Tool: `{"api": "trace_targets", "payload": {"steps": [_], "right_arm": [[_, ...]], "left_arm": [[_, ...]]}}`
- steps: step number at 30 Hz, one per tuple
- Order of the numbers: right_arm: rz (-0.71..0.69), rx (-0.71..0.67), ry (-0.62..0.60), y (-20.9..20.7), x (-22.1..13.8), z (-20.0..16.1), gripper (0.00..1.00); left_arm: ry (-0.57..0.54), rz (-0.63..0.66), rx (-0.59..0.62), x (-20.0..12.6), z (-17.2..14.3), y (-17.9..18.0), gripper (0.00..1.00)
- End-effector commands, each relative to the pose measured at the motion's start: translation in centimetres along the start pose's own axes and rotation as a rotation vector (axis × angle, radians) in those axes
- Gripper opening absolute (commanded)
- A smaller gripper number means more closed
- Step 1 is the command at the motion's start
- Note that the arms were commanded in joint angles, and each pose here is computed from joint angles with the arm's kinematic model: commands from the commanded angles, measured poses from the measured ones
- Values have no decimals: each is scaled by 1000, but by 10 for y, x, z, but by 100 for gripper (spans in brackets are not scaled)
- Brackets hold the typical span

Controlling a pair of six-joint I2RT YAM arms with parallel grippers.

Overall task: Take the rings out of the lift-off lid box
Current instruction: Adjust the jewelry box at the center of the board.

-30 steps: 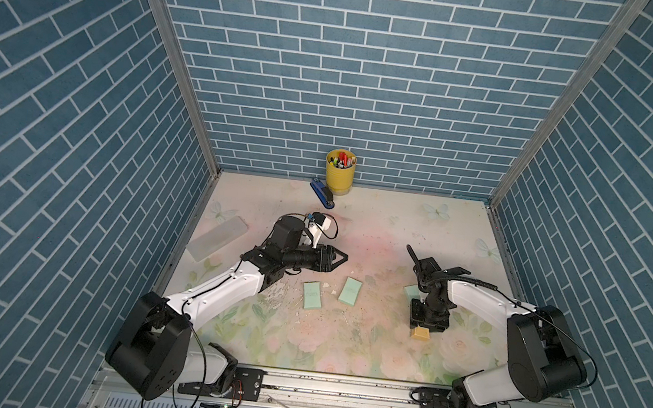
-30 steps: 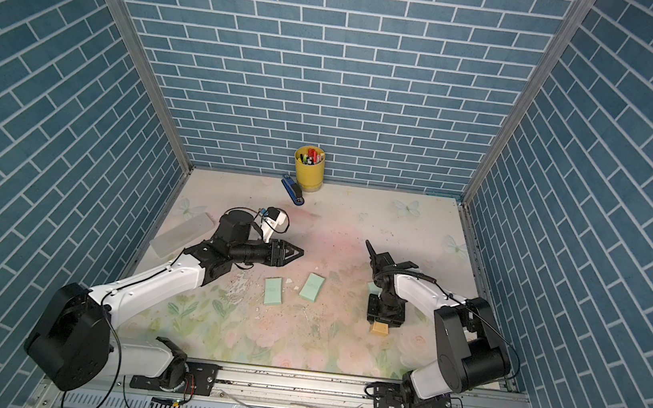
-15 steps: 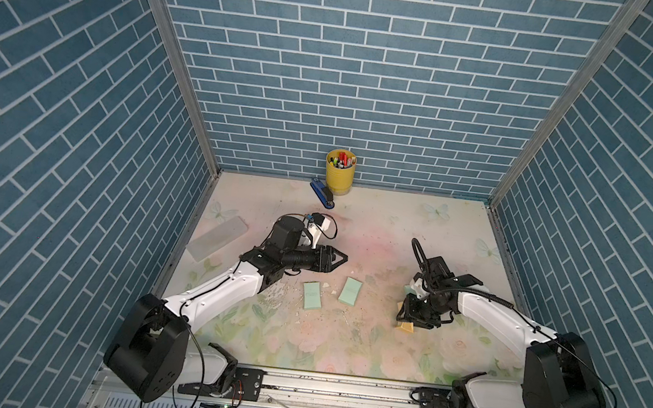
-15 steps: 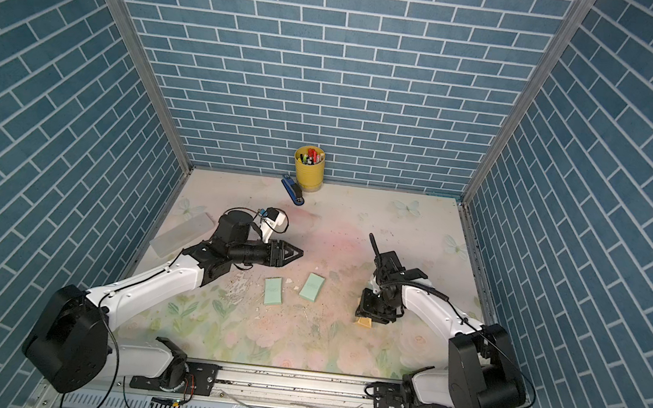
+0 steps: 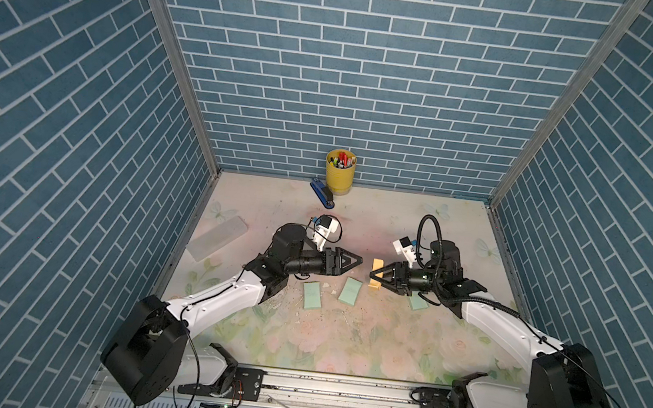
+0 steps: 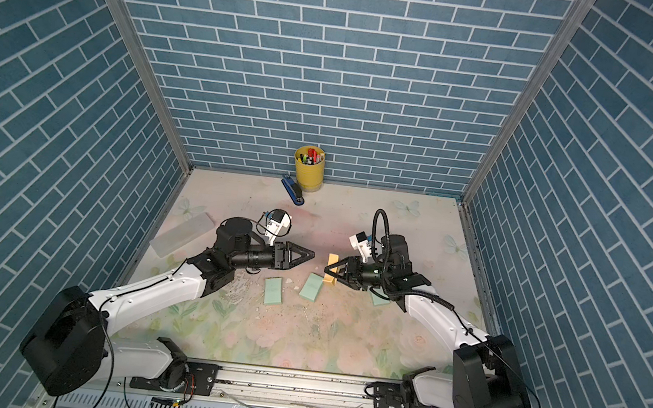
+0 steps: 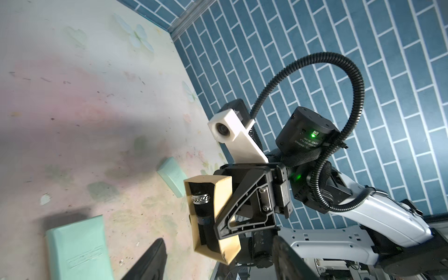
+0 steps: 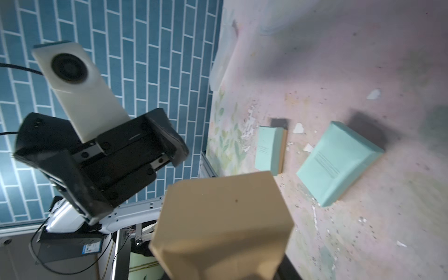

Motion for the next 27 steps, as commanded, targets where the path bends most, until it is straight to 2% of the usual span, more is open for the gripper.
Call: {"api": "trace_targets", "payload": {"steps": [1, 18, 27], "right_arm": [[134, -64, 22, 20, -1, 11, 40], [194, -107, 72, 34, 2, 13, 40], [204, -106, 115, 34, 6, 6, 41]], "left_arm": [[8, -83, 15, 7, -3, -12, 72], [70, -149, 0, 37, -6, -10, 73], [46, -211, -36, 48, 1, -7, 66]]}}
Point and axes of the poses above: each gripper's point midway between its finger pads, its own x axis out along the fingers, its own y axis along the line the jaws close on, z = x × y, the point moved 10 cm from there along -x, back along the fingers, and after that the axes turned 7 degrees about -x, right-handed, at the moved point
